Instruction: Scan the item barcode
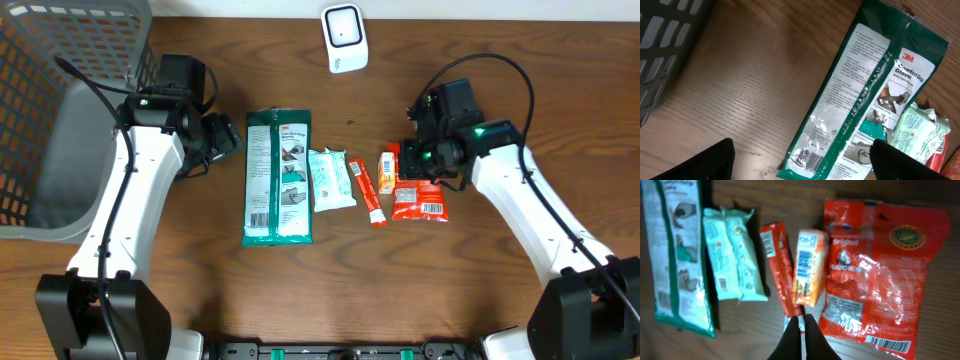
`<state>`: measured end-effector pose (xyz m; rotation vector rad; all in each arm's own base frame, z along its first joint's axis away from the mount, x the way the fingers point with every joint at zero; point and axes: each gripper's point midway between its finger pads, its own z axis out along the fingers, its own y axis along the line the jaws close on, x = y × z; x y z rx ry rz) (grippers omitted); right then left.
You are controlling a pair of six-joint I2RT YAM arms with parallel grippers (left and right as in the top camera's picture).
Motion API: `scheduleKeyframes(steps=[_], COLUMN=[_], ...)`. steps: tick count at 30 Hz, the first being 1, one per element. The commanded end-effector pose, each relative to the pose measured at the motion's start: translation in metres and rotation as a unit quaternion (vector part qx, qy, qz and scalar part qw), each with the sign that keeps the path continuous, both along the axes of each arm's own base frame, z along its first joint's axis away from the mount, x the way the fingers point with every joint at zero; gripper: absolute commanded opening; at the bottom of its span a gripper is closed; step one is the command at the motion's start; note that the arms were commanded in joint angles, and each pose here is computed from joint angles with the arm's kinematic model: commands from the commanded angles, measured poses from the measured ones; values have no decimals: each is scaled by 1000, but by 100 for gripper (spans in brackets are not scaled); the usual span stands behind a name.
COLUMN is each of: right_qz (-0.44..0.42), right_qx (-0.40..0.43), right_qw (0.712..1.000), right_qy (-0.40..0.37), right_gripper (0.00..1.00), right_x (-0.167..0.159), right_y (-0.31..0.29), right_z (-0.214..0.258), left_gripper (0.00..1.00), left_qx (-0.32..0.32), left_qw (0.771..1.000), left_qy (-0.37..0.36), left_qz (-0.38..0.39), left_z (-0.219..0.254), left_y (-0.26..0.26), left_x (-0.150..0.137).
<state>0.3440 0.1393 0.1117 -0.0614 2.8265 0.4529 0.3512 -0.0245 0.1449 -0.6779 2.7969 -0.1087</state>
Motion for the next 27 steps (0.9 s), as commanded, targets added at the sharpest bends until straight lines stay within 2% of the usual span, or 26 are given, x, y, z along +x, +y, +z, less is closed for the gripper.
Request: scheduleKeyframes(steps=[1,8,14,20,27], right_qz=[-50,-87,-84,-64,-58], right_qx=[-19,-70,-82,-37,-21], right_qw=[999,993,993,996,997], right_qy=[-8,-22,14,48,52], right_gripper=[2,2,2,1,1], right_x=[6,14,16,19,20], right_y=[-6,-26,-25,-3,4], right_z=[3,-1,-33,-61,-64], left_gripper=[87,87,87,87,87], left_qx=[7,7,7,7,7], left_qw=[1000,1000,1000,1000,1000], left_qy=[-3,-3,-3,-3,-3], left_qz=[-2,-2,-2,-2,-2], left_z=[3,3,3,3,3], left_y=[3,3,3,3,3], left_x=[-1,-1,-1,-1,-1])
